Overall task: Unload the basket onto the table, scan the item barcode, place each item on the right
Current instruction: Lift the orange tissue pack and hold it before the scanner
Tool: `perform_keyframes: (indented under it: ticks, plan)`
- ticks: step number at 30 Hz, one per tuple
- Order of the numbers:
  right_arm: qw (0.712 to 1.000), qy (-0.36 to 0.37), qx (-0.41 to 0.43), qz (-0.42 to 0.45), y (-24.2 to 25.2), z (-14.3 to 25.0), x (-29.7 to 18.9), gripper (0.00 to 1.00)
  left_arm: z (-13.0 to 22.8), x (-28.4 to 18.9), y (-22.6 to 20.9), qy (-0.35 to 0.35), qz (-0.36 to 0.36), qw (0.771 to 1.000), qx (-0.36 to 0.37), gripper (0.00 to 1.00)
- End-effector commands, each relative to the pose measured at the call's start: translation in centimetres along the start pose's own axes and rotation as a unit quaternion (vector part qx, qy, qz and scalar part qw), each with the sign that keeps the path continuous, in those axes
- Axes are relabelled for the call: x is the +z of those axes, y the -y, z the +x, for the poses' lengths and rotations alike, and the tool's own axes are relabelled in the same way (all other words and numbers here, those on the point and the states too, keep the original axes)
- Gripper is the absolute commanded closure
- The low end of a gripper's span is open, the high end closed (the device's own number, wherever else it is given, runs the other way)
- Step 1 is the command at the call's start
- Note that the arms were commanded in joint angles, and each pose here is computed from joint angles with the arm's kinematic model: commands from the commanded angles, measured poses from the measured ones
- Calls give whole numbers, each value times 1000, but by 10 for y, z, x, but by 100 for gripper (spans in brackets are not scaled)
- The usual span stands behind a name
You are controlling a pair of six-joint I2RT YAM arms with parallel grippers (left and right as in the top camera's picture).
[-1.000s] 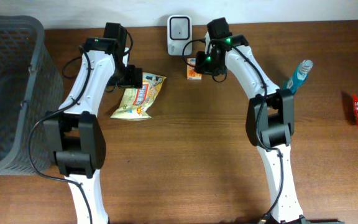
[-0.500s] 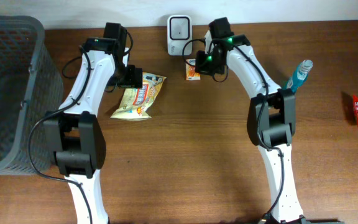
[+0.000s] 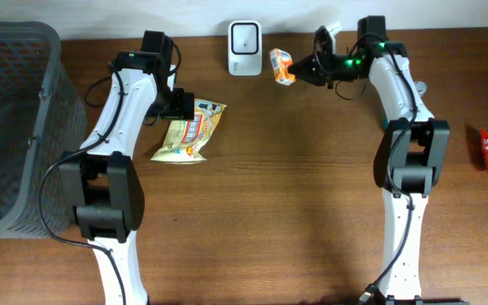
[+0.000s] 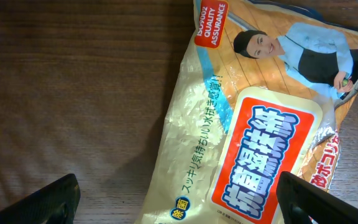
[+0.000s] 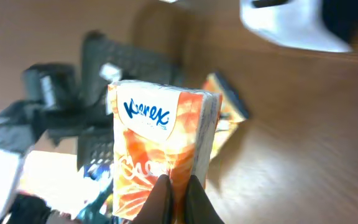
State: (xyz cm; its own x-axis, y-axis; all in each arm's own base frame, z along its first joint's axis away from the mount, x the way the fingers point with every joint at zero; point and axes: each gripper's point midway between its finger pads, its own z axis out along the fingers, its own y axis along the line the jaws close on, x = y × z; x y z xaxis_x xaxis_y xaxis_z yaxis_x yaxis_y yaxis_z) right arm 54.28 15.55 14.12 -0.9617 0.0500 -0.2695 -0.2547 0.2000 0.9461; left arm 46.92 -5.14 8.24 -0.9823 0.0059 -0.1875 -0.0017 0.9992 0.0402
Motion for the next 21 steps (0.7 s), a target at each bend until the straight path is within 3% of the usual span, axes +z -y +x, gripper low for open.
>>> perform_keyframes:
  ticks: [1,13,21]
  plan:
    - [997,-20,-26,-72,-21,9,12,96,-4,-2,1,6,-3,1000,5,1]
    - [990,-71,-58,-110,-46,29,65,96,-4,-2,1,6,-3,1000,5,1]
    - [989,-78,-60,-112,-49,31,73,96,-4,-2,1,6,-3,1000,4,1]
